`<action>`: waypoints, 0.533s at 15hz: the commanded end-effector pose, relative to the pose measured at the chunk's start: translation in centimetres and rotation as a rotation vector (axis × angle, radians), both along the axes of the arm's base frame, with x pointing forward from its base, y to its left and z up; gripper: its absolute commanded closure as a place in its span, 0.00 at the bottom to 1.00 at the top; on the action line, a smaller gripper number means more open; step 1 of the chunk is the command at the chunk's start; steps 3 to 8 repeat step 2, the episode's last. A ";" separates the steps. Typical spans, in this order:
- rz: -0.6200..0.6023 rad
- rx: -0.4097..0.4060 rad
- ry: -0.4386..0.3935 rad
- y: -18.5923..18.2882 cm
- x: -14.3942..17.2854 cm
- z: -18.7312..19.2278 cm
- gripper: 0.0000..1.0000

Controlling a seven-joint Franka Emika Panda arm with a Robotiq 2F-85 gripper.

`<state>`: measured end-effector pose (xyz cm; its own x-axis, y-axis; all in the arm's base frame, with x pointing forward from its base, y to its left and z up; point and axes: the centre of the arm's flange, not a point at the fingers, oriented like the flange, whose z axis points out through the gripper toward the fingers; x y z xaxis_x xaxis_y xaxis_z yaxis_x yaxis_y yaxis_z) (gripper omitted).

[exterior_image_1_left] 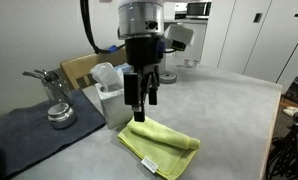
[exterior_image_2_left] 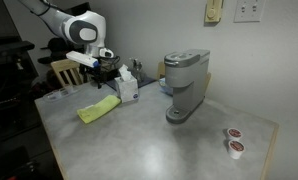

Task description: Fold the cloth on the table

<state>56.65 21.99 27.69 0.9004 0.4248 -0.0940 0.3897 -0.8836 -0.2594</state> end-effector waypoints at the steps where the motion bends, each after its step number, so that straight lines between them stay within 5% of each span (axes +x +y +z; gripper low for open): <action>1: 0.000 0.000 0.000 0.0 0.0 0.0 0.00; 8: 0.000 0.000 0.000 0.0 0.0 0.0 0.00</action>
